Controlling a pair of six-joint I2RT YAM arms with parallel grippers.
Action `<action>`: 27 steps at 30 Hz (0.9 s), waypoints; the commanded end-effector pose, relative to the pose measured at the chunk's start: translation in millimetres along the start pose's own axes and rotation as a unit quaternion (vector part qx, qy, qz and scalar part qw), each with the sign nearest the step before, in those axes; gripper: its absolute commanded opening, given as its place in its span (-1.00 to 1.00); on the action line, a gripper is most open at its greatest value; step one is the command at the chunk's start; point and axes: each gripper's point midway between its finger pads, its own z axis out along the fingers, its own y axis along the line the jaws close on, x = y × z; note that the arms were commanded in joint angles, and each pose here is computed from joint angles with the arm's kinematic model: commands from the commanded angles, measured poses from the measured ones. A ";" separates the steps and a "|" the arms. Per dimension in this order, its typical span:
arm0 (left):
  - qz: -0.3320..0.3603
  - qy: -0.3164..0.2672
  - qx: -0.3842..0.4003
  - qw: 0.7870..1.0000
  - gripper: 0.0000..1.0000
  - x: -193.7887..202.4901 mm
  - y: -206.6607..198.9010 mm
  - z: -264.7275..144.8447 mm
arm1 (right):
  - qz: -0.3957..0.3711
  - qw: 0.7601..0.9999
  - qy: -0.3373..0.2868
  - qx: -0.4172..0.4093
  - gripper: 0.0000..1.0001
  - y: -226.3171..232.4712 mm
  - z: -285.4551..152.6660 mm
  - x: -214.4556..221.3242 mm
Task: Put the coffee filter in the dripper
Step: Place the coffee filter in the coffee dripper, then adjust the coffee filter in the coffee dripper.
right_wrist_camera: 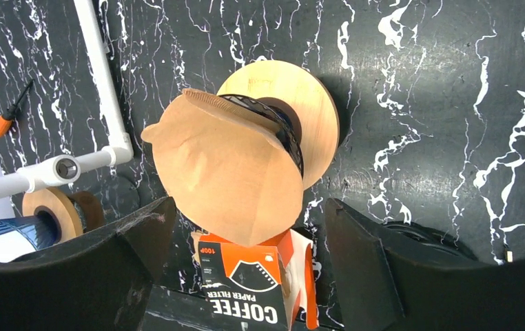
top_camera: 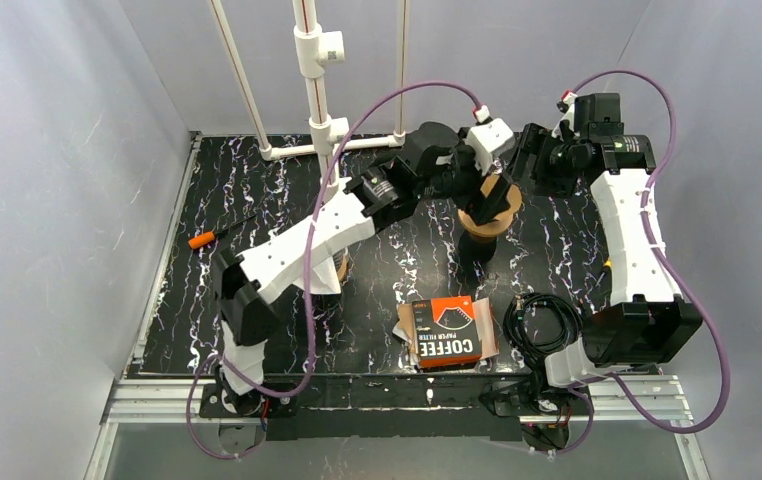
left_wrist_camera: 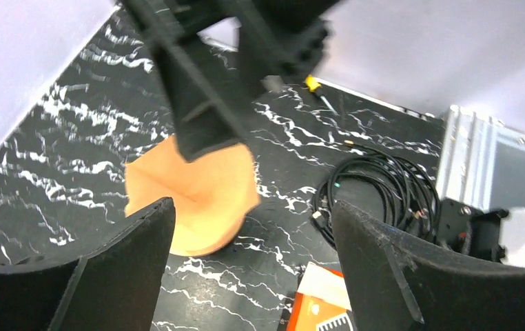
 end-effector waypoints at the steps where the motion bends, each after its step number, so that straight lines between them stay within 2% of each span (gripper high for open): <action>1: 0.111 -0.067 0.045 0.991 0.64 -44.9 -41.1 -51.2 | -0.023 0.999 -0.033 -0.001 0.75 6.8 -29.1 -9.6; 8: 0.127 -0.062 0.021 0.990 0.65 -20.8 -44.8 -118.5 | -0.045 0.998 -0.043 -0.019 0.75 26.5 -38.8 -16.0; 16: 0.108 -0.009 -0.060 0.992 0.67 18.7 -23.4 -186.9 | -0.102 0.993 -0.053 -0.037 0.75 67.2 -38.7 -14.9; 22: 0.048 0.035 -0.154 0.986 0.68 41.3 1.3 -224.1 | -0.163 0.983 -0.055 -0.060 0.75 110.9 -32.8 -2.6; 27: -0.040 0.069 -0.228 0.970 0.67 57.4 14.9 -255.2 | -0.197 0.975 -0.051 -0.087 0.75 138.9 -26.9 12.8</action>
